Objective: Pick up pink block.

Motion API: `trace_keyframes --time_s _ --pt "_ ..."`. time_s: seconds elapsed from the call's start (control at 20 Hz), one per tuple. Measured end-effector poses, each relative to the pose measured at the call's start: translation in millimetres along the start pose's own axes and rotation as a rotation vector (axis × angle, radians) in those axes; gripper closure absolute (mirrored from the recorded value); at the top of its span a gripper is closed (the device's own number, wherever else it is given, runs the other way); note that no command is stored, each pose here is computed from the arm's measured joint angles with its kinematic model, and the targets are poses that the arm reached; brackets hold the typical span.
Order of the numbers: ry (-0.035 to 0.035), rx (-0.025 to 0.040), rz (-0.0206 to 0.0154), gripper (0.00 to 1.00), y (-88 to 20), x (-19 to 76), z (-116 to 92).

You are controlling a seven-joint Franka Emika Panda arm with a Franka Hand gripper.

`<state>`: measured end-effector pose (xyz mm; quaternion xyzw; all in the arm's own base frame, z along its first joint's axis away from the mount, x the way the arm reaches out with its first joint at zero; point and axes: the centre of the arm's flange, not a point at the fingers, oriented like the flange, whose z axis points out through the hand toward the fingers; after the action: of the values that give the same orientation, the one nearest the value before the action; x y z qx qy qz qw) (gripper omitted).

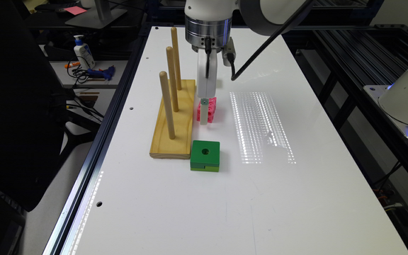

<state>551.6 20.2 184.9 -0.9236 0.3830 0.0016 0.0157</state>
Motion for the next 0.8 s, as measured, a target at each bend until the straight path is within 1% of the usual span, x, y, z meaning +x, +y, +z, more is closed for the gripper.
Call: trace_keyframes --time_s 0.2,0.25,0.35,0.4,0.55,0.6,0.8 --pt "-0.0039 -0.0027 0.0005 0.00 0.2 -0.1 5.8" --pt "-0.0041 -0.0024 0.0006 0.00 0.4 -0.1 7.8" --pt "-0.0040 -0.0014 0.0011 0.00 0.7 -0.3 12.3" --pt "-0.0013 0.0014 0.0007 0.00 0.3 0.1 13.4" --pt "-0.0001 0.0026 0.0008 0.00 0.0 0.6 13.4" --pt "-0.0003 0.0026 0.0005 1.00 -0.1 0.3 13.4" --pt "-0.0003 0.0026 0.0005 1.00 -0.1 0.3 13.4"
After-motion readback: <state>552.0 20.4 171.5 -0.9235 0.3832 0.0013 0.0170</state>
